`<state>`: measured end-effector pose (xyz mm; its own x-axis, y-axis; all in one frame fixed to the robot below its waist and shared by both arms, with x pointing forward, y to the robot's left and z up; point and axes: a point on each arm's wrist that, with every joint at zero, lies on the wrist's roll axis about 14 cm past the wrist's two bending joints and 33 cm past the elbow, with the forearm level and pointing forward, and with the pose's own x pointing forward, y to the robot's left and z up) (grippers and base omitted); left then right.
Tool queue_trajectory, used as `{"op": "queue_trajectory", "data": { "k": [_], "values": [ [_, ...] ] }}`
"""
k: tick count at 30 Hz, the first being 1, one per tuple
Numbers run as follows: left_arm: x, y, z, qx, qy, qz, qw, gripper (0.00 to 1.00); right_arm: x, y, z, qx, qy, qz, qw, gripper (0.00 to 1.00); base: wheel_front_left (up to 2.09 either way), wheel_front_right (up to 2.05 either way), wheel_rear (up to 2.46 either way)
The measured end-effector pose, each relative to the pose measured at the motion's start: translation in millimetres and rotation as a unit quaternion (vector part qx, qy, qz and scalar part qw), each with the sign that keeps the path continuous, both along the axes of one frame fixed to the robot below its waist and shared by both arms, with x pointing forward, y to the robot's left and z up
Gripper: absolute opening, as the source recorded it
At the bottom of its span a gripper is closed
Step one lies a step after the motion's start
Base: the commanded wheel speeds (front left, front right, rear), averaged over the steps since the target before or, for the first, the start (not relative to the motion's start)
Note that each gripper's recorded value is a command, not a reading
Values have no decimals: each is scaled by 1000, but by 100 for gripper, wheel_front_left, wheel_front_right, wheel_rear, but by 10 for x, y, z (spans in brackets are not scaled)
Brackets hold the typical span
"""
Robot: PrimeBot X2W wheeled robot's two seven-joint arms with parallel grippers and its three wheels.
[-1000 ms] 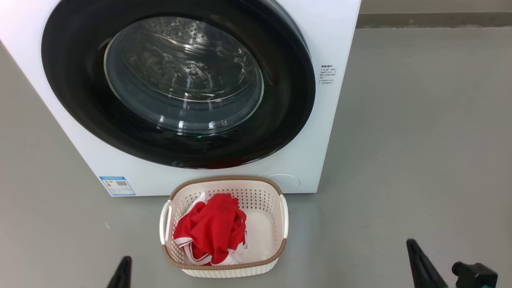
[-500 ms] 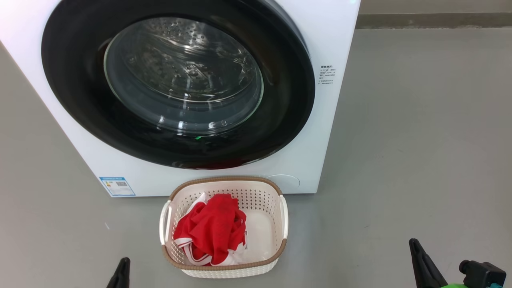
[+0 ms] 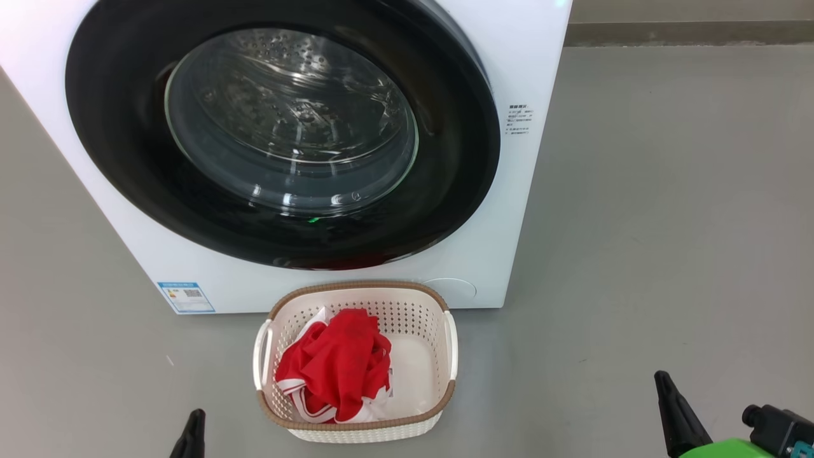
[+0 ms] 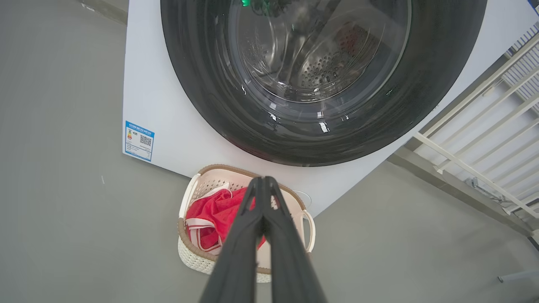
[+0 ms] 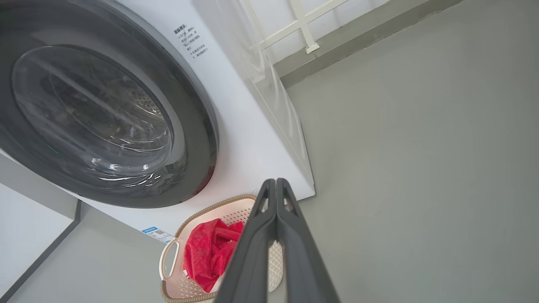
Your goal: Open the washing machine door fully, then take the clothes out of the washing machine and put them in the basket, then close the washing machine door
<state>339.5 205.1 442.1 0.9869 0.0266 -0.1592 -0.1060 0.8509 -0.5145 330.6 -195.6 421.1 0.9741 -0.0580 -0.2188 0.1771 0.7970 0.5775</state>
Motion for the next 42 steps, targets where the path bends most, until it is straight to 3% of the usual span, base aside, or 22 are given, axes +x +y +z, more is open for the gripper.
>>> {"op": "queue_trajectory", "data": {
  "k": [21,42],
  "values": [
    [74,0,36,-101,3,21,995,0,91,-55,87,93,-10,-29,995,0,0,0,0],
    [136,-42,74,-213,2,37,976,0,171,-71,166,194,-20,-48,980,0,0,0,0]
  ]
}}
